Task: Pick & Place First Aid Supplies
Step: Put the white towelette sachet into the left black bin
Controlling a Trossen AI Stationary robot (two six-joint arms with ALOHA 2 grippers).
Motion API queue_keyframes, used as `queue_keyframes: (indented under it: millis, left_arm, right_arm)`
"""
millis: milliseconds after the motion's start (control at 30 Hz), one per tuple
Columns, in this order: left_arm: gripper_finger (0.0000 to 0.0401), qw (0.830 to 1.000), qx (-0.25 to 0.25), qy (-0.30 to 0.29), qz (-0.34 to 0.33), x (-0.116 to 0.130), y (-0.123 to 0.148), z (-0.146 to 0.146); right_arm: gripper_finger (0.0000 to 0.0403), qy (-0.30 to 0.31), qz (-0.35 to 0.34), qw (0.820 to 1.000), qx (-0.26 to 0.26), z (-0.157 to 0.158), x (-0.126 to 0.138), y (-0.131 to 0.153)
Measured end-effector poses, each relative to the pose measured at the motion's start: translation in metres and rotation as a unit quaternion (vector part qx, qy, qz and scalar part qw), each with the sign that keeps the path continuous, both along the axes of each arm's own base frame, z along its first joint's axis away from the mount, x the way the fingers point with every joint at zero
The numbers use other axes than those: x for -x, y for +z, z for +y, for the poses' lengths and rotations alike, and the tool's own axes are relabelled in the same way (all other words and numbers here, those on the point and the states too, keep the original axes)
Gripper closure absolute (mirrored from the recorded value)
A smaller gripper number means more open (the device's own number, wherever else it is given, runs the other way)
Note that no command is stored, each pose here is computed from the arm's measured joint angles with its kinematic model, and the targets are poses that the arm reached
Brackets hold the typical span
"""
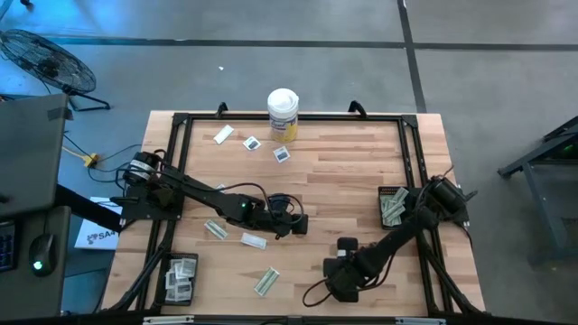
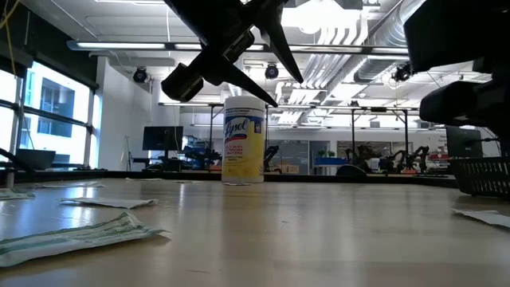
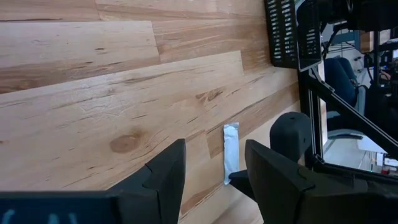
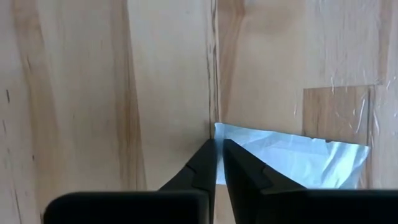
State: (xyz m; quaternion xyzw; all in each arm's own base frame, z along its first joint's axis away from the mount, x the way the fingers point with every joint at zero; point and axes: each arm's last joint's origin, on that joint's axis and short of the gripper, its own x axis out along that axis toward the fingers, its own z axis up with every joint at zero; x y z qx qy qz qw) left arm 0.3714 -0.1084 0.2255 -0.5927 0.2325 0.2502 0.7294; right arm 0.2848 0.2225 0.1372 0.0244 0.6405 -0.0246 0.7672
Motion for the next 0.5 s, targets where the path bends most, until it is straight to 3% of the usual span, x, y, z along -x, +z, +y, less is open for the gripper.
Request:
queue_keyframes:
  millis: [300, 500]
  left_arm:
    - [0.0238, 1.0, 0.0, 0.0, 0.0, 0.0, 0.0, 0.0]
    - [0.0238, 1.0, 0.0, 0.0, -0.001, 0.0, 0.0, 0.0]
  right_arm:
    - [0.0401, -0.016, -0.011, 1.0, 0.017, -0.002, 0.001, 0.001]
    - [0.0402, -0.006, -0.045, 0.998, 0.043, -0.001, 0.014, 0.027]
